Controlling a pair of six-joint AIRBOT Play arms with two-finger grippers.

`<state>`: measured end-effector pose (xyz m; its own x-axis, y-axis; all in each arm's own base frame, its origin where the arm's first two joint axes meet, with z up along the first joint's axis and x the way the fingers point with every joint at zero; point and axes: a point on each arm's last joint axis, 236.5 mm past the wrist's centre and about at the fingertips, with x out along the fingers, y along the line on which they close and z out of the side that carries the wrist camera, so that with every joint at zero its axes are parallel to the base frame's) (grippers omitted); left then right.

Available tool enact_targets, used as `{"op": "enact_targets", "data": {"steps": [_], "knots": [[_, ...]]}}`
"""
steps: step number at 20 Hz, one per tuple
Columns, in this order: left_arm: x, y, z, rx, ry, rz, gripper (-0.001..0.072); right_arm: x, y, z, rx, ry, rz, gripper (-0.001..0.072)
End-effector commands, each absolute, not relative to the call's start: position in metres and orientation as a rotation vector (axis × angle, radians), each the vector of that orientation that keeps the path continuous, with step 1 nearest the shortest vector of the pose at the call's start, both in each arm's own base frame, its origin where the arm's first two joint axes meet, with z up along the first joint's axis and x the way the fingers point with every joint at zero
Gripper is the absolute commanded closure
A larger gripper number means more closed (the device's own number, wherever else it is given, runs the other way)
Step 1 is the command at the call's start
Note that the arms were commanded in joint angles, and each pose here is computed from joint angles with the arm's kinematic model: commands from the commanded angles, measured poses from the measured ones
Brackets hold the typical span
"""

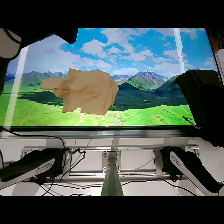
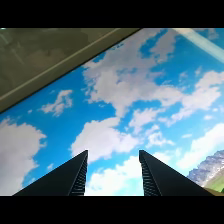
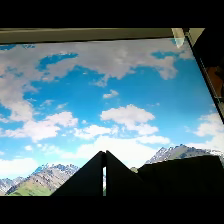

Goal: Fold the clothes and pants, and hang the long-sleeved shirts on hangers.

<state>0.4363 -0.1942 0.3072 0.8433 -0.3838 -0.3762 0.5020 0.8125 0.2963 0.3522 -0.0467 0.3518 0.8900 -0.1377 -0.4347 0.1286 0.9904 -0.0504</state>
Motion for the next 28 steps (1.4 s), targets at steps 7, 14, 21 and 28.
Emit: {"op": "enact_targets", "data": {"steps": [7, 14, 21, 28], "knots": [[0.436, -0.194, 0.308, 0.399, 0.307, -0.48, 0.037, 0.352, -0.047, 0.352, -0.02, 0.453, -0.139, 0.0698], [0.436, -0.194, 0.308, 0.399, 0.307, -0.48, 0.037, 0.362, -0.047, 0.375, -0.027, 0.345, -0.137, 0.0698], [0.435, -0.196, 0.308, 0.39, 0.308, -0.487, 0.037, 0.37, -0.008, 0.353, 0.092, 0.417, 0.012, 0.0697], [0.421, -0.21, 0.293, 0.323, 0.384, -0.564, 0.037, 0.347, 0.025, 0.135, 0.225, 1.024, 0.113, 0.0698]]}}
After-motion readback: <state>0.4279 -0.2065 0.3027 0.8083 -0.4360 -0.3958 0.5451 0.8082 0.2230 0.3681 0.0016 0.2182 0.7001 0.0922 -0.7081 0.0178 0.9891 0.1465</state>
